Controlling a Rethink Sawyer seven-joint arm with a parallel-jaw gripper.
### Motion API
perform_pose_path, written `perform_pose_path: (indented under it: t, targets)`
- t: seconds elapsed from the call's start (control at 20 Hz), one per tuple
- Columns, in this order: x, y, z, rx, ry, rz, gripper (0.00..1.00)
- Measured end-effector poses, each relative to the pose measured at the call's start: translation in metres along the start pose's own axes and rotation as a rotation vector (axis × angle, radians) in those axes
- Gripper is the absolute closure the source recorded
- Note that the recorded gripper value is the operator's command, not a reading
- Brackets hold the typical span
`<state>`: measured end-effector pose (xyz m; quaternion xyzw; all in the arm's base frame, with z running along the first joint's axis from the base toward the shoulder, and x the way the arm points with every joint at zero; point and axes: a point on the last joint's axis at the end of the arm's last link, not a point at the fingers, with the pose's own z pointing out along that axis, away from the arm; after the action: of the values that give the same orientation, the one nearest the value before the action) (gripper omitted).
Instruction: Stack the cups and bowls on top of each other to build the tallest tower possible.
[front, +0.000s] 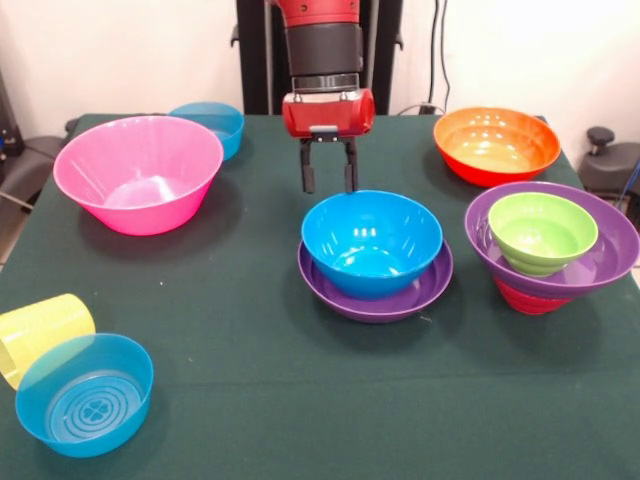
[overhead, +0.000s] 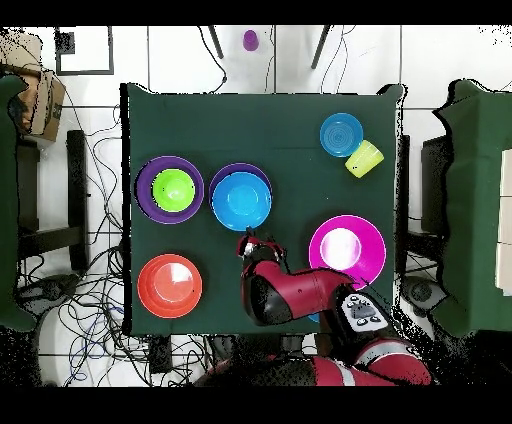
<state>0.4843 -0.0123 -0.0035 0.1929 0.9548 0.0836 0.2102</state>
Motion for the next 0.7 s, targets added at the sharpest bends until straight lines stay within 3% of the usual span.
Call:
perform_pose_path:
  t: [0.7]
  targets:
    - [-0.010, -0.015, 0.001, -0.013, -0.034, -0.021, 0.00]
